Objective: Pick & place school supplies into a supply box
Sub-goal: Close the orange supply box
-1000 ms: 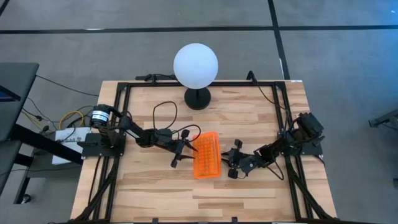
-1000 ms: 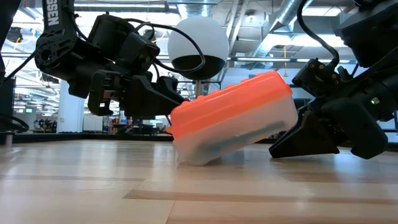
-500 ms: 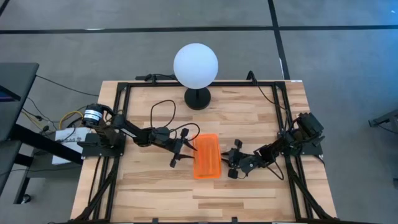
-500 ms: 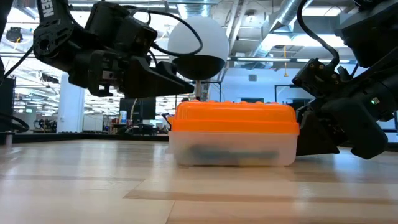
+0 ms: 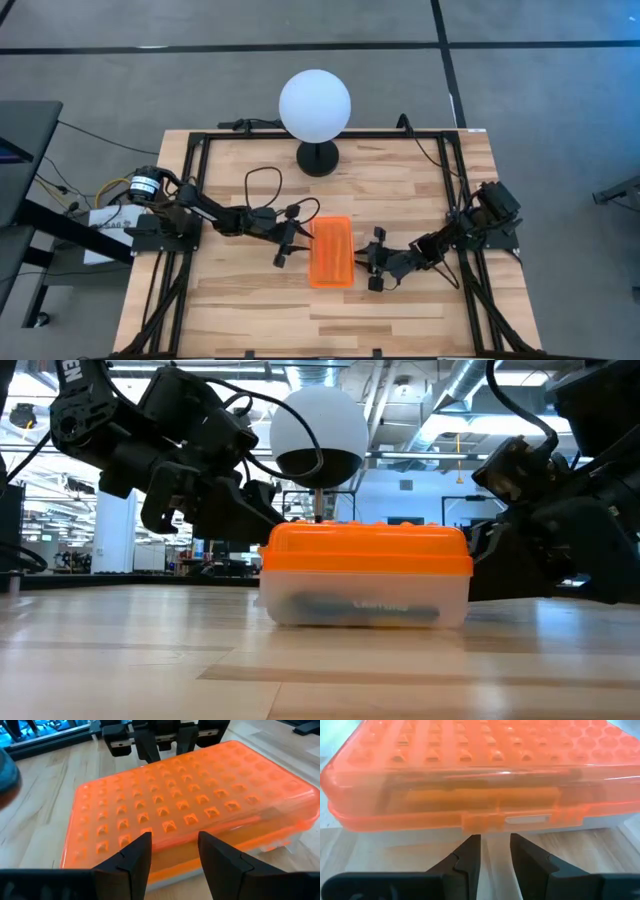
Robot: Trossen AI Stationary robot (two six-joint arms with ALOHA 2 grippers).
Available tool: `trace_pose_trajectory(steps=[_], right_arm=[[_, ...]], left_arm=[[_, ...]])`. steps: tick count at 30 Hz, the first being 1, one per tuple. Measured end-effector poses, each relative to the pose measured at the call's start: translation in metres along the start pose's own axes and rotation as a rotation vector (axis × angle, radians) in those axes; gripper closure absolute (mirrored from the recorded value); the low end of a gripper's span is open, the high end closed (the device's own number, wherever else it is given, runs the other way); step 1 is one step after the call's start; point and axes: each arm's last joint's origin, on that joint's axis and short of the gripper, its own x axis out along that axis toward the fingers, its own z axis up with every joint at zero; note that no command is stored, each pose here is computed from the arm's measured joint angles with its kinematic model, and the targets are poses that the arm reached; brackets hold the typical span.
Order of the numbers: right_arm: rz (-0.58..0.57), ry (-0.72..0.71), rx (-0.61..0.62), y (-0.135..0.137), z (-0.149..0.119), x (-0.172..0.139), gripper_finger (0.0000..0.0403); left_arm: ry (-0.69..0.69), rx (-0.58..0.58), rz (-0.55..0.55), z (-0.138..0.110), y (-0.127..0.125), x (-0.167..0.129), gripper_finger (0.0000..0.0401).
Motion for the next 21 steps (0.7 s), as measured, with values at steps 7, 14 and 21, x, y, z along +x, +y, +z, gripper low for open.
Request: trace_pose_trajectory(steps=[7,14,21], right_arm=[[-0.003,0.002,-0.001,-0.0002,-0.0003,0.0,0.0302],[-0.056,0.015,0.028,-0.0079,-0.0006,0.0035,0.0302],[-0.056,0.015,0.028,-0.0077,-0.0007,0.0034,0.0302]], left_arm=[[0.0,-0.006,-0.002,0.0,-0.0005,0.0,0.0244],[-0.002,-0.001,-0.016,0.0009,-0.0046,0.0003,0.0244],[0.0,0.0,-0.01,0.001,-0.0051,0.0004,0.0244]])
